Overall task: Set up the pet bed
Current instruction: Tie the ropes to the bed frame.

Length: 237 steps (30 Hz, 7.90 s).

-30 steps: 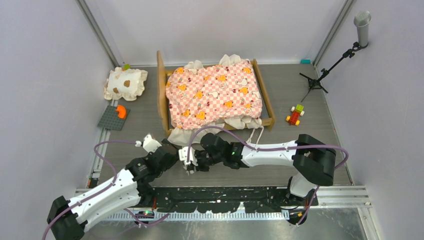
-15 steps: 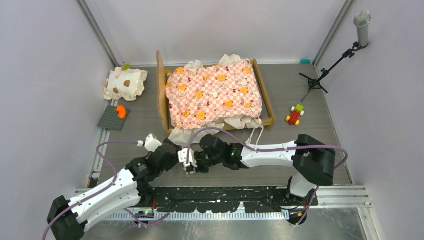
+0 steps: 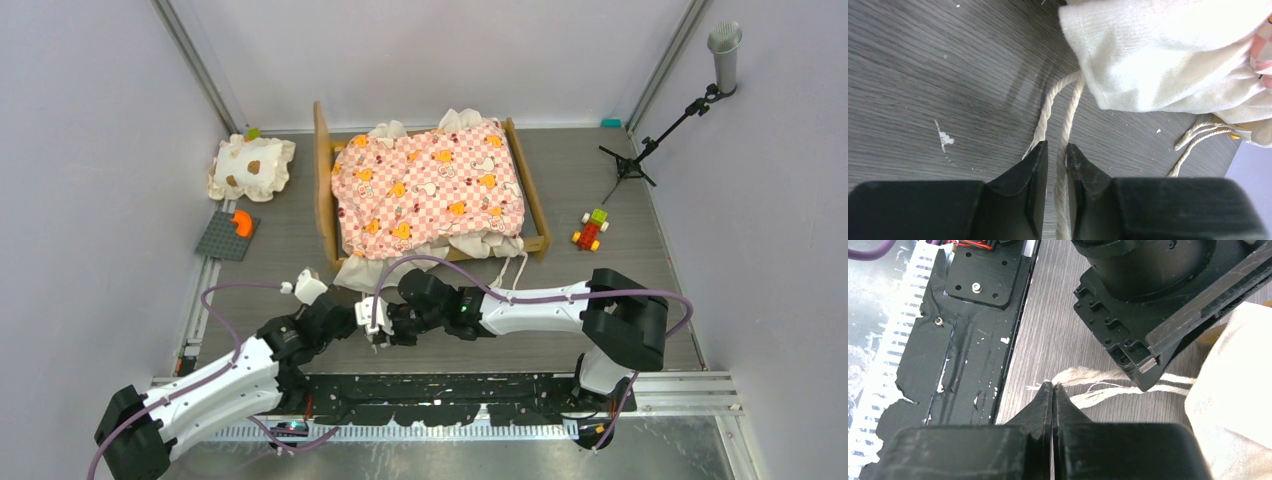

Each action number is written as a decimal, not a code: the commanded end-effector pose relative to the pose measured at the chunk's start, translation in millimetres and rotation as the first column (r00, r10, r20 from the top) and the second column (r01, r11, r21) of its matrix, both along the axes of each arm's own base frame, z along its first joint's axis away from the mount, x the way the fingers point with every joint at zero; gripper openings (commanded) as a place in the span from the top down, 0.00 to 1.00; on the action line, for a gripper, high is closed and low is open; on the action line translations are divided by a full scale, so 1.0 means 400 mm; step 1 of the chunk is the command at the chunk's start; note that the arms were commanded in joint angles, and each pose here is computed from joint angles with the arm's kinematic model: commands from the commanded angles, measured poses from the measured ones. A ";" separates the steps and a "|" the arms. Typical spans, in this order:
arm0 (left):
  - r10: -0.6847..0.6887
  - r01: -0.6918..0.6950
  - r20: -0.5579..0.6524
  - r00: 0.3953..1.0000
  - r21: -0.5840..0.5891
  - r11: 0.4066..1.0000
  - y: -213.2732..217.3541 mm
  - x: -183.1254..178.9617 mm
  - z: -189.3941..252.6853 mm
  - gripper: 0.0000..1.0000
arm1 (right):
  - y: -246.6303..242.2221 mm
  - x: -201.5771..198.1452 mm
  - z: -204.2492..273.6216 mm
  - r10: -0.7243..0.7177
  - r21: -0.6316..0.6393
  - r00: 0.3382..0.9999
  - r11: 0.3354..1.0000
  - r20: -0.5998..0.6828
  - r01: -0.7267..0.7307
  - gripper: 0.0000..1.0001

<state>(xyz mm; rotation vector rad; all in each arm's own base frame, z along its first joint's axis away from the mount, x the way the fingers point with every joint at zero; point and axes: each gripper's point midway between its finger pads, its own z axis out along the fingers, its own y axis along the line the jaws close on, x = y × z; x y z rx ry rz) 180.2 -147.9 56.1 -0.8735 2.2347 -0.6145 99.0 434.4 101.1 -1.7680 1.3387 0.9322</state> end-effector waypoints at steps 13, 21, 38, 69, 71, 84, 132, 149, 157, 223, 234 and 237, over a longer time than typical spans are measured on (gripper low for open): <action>0.041 -0.044 0.065 0.997 0.059 0.997 0.034 0.029 0.014 1.00 | -0.010 0.093 0.024 -0.205 0.036 0.973 0.979 0.109 0.202 0.99; 0.064 -0.073 0.089 0.994 0.101 0.992 0.049 0.045 -0.008 1.00 | -0.016 0.211 -0.019 -0.409 0.006 0.888 0.909 0.212 0.417 0.99; 0.121 -0.139 0.132 0.984 0.133 0.981 0.085 0.060 -0.044 1.00 | -0.015 0.300 -0.079 -0.553 0.050 0.804 0.829 0.218 0.557 0.98; 0.125 -0.146 0.153 0.980 0.135 0.980 0.077 0.078 -0.061 1.00 | -0.148 0.061 -0.071 0.304 -0.187 0.890 0.949 0.340 -0.253 0.61; 0.124 -0.145 0.149 0.981 0.140 0.979 0.079 0.076 -0.065 1.00 | -0.141 0.058 -0.070 0.364 -0.210 0.862 0.929 0.352 -0.306 0.61; 0.115 -0.133 0.138 0.984 0.132 0.982 0.071 0.074 -0.063 1.00 | -0.063 0.088 -0.075 0.621 -0.433 0.609 0.783 0.493 -0.447 0.63; 0.146 -0.156 0.093 0.985 0.115 0.981 0.088 0.047 -0.090 1.00 | 0.054 0.118 -0.165 0.784 -0.629 0.371 0.621 0.497 -0.468 0.62; 0.149 -0.159 0.067 0.986 0.160 0.974 0.100 0.040 -0.121 1.00 | 0.019 0.075 -0.213 0.830 -0.635 0.402 0.556 0.388 -0.536 0.62; 0.163 -0.170 0.057 0.985 0.163 0.972 0.109 0.032 -0.143 1.00 | 0.024 0.059 -0.236 0.814 -0.602 0.428 0.579 0.393 -0.550 0.62; 0.162 -0.168 0.064 0.985 0.097 0.981 0.109 0.016 -0.139 1.00 | 0.062 0.031 -0.209 0.335 -0.135 0.862 0.942 0.381 -0.306 0.99; 0.101 -0.110 0.094 0.990 0.095 0.989 0.086 0.026 -0.116 1.00 | 0.065 0.096 -0.141 -0.026 0.149 0.972 0.989 0.234 -0.010 0.99; 0.088 -0.097 0.094 0.992 0.097 0.990 0.083 0.025 -0.114 1.00 | 0.065 0.121 -0.126 -0.131 0.208 0.973 0.974 0.189 0.090 0.99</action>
